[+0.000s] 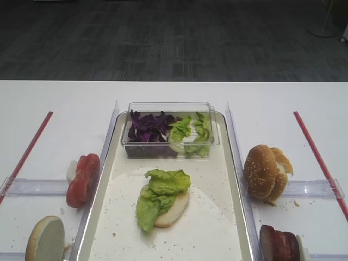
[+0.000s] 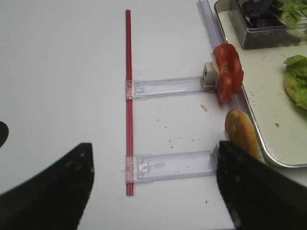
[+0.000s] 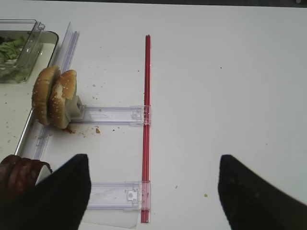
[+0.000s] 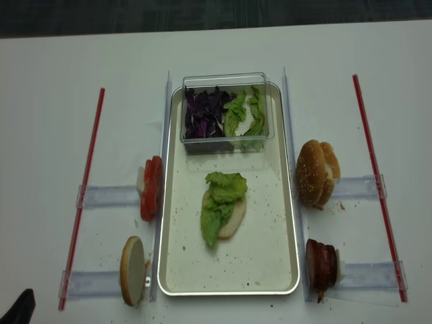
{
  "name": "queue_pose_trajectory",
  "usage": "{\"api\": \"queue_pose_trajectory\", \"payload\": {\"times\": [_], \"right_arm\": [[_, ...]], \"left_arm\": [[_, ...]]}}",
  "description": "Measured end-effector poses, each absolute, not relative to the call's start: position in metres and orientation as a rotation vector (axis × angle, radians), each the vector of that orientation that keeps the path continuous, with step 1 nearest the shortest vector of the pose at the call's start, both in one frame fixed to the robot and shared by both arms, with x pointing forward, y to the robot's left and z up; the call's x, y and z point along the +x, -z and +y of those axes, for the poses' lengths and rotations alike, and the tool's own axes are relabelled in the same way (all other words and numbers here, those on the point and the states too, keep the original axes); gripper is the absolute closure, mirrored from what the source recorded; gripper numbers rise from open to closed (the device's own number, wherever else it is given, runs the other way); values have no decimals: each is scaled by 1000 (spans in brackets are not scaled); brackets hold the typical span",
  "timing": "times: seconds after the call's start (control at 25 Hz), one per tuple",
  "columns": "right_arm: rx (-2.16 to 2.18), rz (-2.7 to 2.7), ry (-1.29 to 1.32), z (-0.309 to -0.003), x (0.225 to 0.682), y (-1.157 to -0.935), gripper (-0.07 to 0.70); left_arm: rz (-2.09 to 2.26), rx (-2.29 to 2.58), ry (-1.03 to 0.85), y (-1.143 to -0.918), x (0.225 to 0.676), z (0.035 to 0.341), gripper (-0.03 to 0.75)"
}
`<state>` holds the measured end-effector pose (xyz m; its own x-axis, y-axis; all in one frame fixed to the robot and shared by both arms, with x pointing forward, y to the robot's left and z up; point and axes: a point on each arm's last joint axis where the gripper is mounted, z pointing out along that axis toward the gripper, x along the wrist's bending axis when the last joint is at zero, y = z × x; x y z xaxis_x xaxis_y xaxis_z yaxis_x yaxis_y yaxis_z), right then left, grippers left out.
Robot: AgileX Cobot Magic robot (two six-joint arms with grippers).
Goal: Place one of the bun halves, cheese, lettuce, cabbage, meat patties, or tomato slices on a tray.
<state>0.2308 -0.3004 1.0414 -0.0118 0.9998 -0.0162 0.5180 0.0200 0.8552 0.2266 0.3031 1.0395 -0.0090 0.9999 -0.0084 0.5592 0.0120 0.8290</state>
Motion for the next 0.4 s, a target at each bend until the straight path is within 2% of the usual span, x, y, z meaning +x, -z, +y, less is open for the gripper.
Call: {"api": "queue_pose_trajectory", "payload": {"times": [0.4], "right_arm": [[1579, 1612, -891, -300, 231, -1041, 61]], "left_arm": [[1641, 1619, -864, -1039, 227, 303, 223]]}}
